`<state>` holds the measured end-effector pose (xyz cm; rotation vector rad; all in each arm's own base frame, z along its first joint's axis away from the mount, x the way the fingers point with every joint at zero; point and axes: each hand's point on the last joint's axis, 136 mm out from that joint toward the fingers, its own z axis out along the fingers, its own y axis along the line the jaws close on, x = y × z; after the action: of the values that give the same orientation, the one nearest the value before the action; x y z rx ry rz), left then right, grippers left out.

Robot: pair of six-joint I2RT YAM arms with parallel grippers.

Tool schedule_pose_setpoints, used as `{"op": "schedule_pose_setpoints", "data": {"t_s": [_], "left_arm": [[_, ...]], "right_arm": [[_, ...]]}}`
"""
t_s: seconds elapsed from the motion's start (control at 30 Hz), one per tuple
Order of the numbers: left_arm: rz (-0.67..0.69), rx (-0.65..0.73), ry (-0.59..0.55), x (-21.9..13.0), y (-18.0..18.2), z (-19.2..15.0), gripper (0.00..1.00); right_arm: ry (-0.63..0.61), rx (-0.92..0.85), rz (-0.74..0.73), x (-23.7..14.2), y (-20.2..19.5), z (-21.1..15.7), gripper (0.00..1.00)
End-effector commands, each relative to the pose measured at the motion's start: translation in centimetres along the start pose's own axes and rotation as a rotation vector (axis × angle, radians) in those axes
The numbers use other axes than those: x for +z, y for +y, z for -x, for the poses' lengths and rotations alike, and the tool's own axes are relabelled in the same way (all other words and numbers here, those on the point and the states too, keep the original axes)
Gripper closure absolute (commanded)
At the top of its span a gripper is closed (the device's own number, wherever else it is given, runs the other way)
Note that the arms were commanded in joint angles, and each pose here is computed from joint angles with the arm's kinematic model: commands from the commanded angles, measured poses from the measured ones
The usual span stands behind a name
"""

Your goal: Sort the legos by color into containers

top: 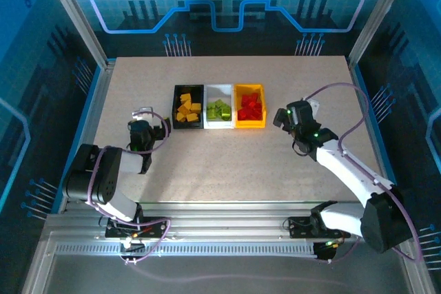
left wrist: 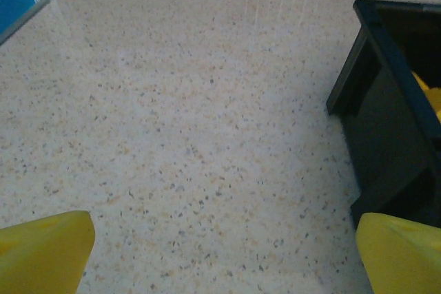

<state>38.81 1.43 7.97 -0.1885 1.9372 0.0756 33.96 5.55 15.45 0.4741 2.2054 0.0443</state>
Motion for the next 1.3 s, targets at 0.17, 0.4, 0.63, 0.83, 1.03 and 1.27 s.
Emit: {"op": "schedule_pose_setpoints", "data": {"t_s": [0.17,0.4,0.63,0.83,1.03,1.27], "left_arm": [[-0.002,-0.02,-0.068,0.0,0.2,1.9,0.01],[-0.003,-0.022,-0.067,0.0,0.2,1.9,0.01],[-0.004,-0.02,-0.07,0.0,0.2,1.9,0.01],[-0.011,-0.015,-0.063,0.0,0.0,1.8,0.01],[-0.012,-0.015,-0.063,0.0,0.0,1.8,0.01],[-0.012,-0.015,-0.063,0.0,0.0,1.8,0.01]], "right_arm": [[-0.308,-0.301,-0.133,1.6,-3.1,4.2,0.0],[-0.316,-0.32,-0.062,4.7,-5.1,2.2,0.0],[-0.311,-0.305,0.043,7.5,-5.6,1.8,0.0],[-0.292,-0.411,0.147,8.6,-3.1,0.1,0.0],[-0.291,-0.409,0.143,8.6,-3.1,0.2,0.0],[-0.291,-0.41,0.145,8.5,-3.1,0.2,0.0]]}}
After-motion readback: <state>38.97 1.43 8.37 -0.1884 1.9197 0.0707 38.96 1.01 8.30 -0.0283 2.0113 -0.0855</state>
